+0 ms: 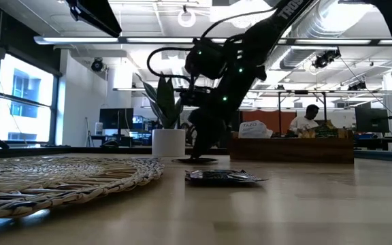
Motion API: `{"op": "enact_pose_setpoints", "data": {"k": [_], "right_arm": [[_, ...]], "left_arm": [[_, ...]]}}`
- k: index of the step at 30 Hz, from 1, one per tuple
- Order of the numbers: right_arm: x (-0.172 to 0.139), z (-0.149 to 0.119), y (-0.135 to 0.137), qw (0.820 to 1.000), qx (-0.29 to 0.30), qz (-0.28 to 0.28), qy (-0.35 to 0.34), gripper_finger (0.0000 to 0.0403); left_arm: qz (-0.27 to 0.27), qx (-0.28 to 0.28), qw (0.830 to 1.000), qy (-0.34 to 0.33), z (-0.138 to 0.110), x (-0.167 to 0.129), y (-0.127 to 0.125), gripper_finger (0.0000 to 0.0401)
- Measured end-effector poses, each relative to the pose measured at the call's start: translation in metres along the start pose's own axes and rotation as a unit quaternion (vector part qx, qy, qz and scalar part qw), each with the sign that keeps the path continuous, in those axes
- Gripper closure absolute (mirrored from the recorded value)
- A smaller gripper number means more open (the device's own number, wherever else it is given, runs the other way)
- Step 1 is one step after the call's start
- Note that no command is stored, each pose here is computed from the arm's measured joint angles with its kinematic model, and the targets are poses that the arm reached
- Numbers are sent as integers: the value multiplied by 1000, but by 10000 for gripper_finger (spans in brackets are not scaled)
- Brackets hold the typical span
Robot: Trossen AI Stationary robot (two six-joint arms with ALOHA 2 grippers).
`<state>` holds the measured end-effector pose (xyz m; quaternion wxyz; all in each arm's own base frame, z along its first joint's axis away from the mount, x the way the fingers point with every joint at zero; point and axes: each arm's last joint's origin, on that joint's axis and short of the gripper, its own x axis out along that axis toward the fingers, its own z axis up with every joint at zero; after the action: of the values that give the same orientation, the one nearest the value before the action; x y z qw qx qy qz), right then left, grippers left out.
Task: Pick & Place Tea
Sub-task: Put the black tea bag into the middle section of the wooden organizer
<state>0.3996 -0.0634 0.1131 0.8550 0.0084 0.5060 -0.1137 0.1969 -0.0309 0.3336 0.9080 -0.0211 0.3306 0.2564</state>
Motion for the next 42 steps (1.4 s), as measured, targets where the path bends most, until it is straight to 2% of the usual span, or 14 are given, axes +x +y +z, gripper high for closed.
{"op": "enact_pose_setpoints", "data": {"k": [5, 8, 12, 16, 19, 24, 27, 31, 36, 42], "right_arm": [[-32, 6, 14, 1000, -17, -16, -18, 397], [-53, 16, 21, 999, -4, -17, -49, 400], [-55, 9, 36, 999, -16, -17, -28, 401], [-56, 11, 44, 997, -66, -10, -42, 394], [-51, 13, 37, 994, -92, -15, -51, 367], [-44, 22, 13, 993, -85, -4, -84, 293], [-35, 17, -3, 996, -68, -1, -61, 248], [-19, 12, -14, 997, -52, 31, -46, 206], [-4, 5, -13, 997, -60, 38, -25, 191], [3, 0, -18, 998, -26, 52, -7, 220]], "left_arm": [[2, -9, 1000, 5, -1, 0, 0, 258], [-4, -14, 1000, 8, -1, 0, 0, 258], [-21, -15, 1000, 16, -2, 0, -1, 258], [-29, -16, 999, 19, -2, 0, -1, 258], [-32, -20, 999, 15, -1, 0, -2, 258], [-39, -22, 999, 17, -1, 0, -2, 258], [-39, -24, 999, 18, -1, 0, -2, 258], [-38, -22, 999, 21, -1, 0, -2, 258], [-39, -22, 999, 22, -1, 0, -2, 258], [-38, -21, 999, 23, -2, 0, -2, 258]]}}
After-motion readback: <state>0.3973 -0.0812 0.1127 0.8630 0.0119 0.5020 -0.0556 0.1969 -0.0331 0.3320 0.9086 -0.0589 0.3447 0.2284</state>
